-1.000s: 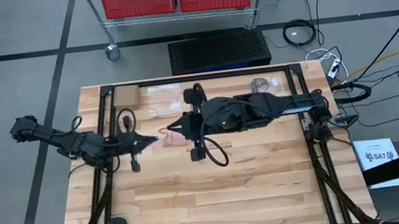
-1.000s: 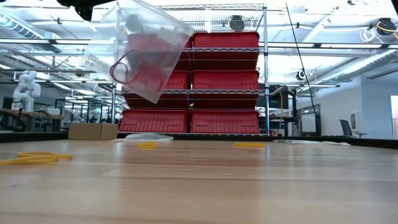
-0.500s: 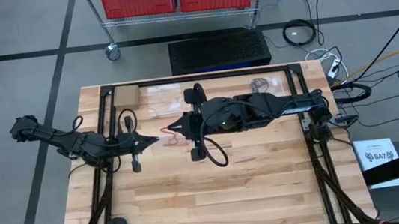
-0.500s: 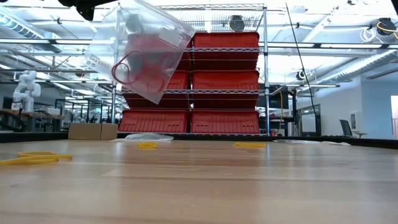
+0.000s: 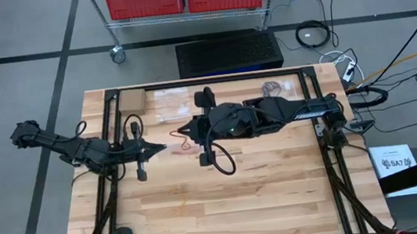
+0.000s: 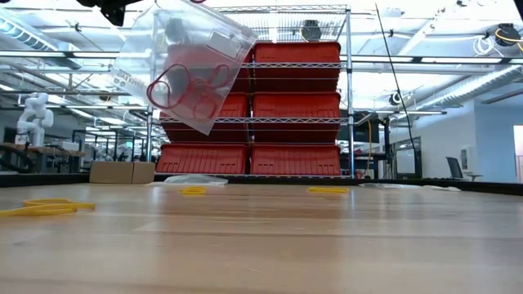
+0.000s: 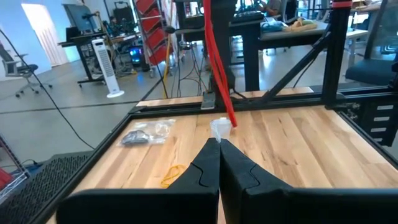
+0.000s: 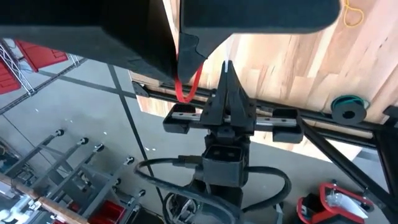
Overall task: Sort rubber bands
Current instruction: Put the red rubber band into the bottom right transparent zip lock bag
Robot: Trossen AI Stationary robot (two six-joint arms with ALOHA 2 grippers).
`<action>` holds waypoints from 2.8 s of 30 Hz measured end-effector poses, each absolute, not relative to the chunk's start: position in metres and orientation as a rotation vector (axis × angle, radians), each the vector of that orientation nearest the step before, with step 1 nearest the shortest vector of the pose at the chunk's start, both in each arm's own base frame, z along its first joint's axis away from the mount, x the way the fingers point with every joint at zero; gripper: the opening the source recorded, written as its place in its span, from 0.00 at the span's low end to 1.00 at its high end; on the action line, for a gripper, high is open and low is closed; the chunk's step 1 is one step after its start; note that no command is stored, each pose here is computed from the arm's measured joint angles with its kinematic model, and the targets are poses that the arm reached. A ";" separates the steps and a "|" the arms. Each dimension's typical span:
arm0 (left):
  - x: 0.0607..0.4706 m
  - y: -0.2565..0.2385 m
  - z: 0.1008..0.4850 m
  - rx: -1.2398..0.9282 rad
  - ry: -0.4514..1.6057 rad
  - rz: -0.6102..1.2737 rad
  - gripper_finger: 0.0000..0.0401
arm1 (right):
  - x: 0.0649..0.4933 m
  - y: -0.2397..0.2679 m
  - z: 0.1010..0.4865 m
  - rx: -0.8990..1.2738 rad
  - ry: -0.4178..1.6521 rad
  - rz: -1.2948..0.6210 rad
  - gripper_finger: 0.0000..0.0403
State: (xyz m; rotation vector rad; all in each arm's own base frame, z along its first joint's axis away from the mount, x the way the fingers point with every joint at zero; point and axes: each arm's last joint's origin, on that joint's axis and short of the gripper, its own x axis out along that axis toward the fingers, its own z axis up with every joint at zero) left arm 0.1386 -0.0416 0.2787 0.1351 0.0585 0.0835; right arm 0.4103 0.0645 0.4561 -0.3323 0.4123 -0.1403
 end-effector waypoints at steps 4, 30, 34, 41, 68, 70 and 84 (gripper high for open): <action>0.139 -0.042 0.279 0.135 0.059 0.083 0.00 | 0.409 0.066 0.455 -0.337 0.425 -0.135 0.00; 0.139 -0.042 0.280 0.128 0.044 0.084 0.00 | 0.400 0.069 0.462 -0.336 0.420 -0.169 0.00; 0.139 -0.042 0.280 0.126 0.042 0.084 0.00 | 0.400 0.069 0.462 -0.336 0.421 -0.166 0.00; 0.139 -0.042 0.281 0.123 0.040 0.084 0.00 | 0.400 0.069 0.462 -0.337 0.423 -0.166 0.00; 0.139 -0.042 0.281 0.125 0.039 0.084 0.00 | 0.414 0.078 0.438 -0.281 0.507 -0.138 0.00; 0.139 -0.042 0.281 0.125 0.038 0.084 0.00 | 0.417 0.078 0.434 -0.276 0.516 -0.139 0.00; 0.139 -0.042 0.281 0.122 0.038 0.084 0.00 | 0.436 0.072 0.401 -0.245 0.643 -0.159 0.00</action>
